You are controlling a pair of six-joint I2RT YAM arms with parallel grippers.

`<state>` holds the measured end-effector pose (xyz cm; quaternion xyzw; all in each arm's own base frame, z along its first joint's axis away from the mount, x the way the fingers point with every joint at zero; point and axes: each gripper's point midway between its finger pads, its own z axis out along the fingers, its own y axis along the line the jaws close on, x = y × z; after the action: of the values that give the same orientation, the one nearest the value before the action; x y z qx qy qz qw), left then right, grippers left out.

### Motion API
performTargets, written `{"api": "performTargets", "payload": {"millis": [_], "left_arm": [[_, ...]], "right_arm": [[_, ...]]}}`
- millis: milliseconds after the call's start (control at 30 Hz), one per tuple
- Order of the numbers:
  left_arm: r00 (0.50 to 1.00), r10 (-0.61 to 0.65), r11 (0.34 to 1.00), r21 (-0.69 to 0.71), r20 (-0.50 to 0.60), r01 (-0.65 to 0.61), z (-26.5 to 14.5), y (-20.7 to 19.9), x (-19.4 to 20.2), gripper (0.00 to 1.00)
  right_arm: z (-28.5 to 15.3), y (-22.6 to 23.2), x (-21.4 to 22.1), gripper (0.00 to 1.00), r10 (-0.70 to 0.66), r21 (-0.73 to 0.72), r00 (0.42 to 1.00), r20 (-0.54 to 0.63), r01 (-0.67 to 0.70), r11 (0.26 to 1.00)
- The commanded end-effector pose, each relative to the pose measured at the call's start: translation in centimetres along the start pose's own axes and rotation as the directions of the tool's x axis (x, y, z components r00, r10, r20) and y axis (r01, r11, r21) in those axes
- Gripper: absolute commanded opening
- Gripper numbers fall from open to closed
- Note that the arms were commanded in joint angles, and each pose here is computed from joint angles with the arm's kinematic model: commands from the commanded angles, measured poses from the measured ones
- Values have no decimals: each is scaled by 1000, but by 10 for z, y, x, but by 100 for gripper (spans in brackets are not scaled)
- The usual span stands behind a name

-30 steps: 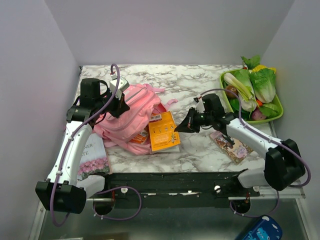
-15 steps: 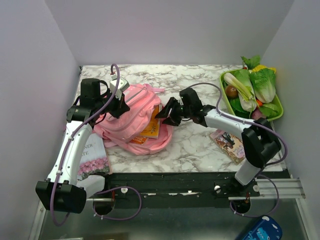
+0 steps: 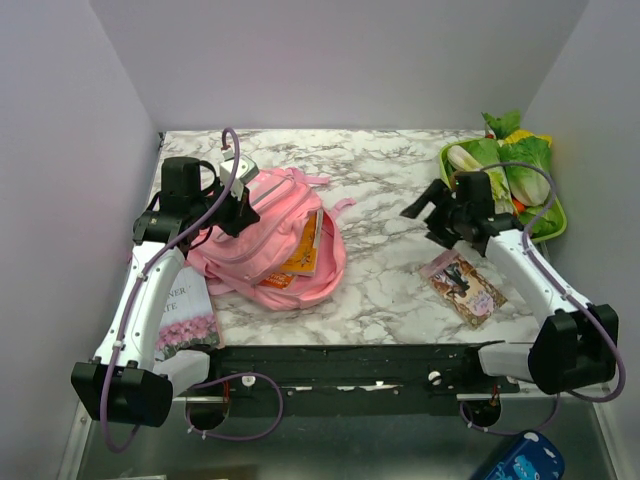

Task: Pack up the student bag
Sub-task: Move the book to the center of the board.

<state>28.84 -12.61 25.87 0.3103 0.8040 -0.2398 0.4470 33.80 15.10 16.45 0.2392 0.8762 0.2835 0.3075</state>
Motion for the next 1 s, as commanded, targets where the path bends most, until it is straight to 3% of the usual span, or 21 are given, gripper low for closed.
{"api": "performTargets", "payload": {"millis": [0, 333, 467, 567, 733, 967], "left_arm": [[986, 96, 995, 9, 139, -98, -12, -6, -41, 4], [986, 92, 995, 26, 136, -96, -7, -5, -40, 4], [987, 100, 994, 26, 128, -105, -8, -5, -38, 4], [988, 104, 994, 23, 118, -107, -7, -4, -35, 4], [988, 102, 994, 31, 114, -106, -5, -3, -34, 4], [988, 106, 994, 31, 109, -109, -4, -4, -30, 4]], "right_arm": [[-38, -118, 2, 100, -9, 427, 1000, 6, 6, 904], [-63, -188, 29, 100, 115, 625, 983, 141, -179, 760], [-82, -213, 28, 98, 91, 755, 981, 172, -190, 628], [-103, -223, 22, 93, 61, 784, 964, 261, -248, 569], [-119, -236, 19, 97, 70, 758, 924, 377, -351, 550], [-107, -249, 30, 99, 136, 785, 926, 351, -370, 497]]}}
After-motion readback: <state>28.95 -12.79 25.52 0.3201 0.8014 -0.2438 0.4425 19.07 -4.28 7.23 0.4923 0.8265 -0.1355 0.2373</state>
